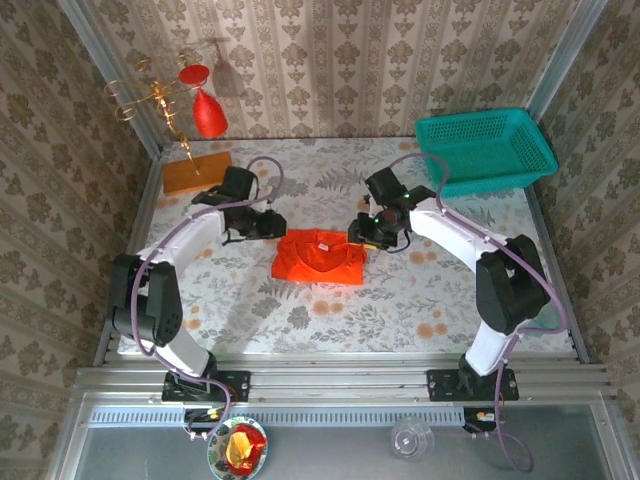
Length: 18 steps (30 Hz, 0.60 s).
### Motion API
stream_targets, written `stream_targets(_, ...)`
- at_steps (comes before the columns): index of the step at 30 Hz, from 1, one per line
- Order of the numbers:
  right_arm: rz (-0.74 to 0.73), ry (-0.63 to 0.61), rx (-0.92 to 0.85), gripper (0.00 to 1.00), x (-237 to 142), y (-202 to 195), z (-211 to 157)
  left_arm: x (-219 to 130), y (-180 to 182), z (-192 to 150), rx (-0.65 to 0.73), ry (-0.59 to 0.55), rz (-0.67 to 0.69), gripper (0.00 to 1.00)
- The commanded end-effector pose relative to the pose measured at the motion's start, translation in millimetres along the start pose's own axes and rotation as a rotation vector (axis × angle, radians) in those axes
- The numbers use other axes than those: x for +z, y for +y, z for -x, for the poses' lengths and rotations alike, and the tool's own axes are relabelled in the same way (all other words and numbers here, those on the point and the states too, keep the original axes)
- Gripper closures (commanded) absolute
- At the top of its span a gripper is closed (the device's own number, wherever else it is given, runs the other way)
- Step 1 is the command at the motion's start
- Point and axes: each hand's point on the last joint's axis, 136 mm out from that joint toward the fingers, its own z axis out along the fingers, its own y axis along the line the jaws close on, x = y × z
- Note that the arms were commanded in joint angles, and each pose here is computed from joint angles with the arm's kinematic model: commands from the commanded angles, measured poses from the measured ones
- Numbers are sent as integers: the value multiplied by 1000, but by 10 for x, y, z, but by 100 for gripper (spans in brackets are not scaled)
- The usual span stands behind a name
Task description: Fold the inside-out t-shirt
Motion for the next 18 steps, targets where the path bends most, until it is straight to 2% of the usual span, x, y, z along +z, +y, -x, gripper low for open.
stream_targets(1,133,92,22,57,205,260,-133,253,-58,-294,-33,107,-41,73)
stream_targets(4,186,99,21,57,381,359,-27,450,0,-274,-33,119,-31,75)
stream_targets(7,183,127,51,58,669,264,56,657,178,-221,-36,121,17,75)
stream_targets(11,-54,146,104,59,969,-276,77,865,544,-296,-70,177,141,75)
stream_targets(14,-74,163,110,59,1041,-372,72,899,602,-341,-75,191,155,75)
stream_targets(18,-23,152,87,59,907,-202,97,720,457,-236,-53,128,116,74)
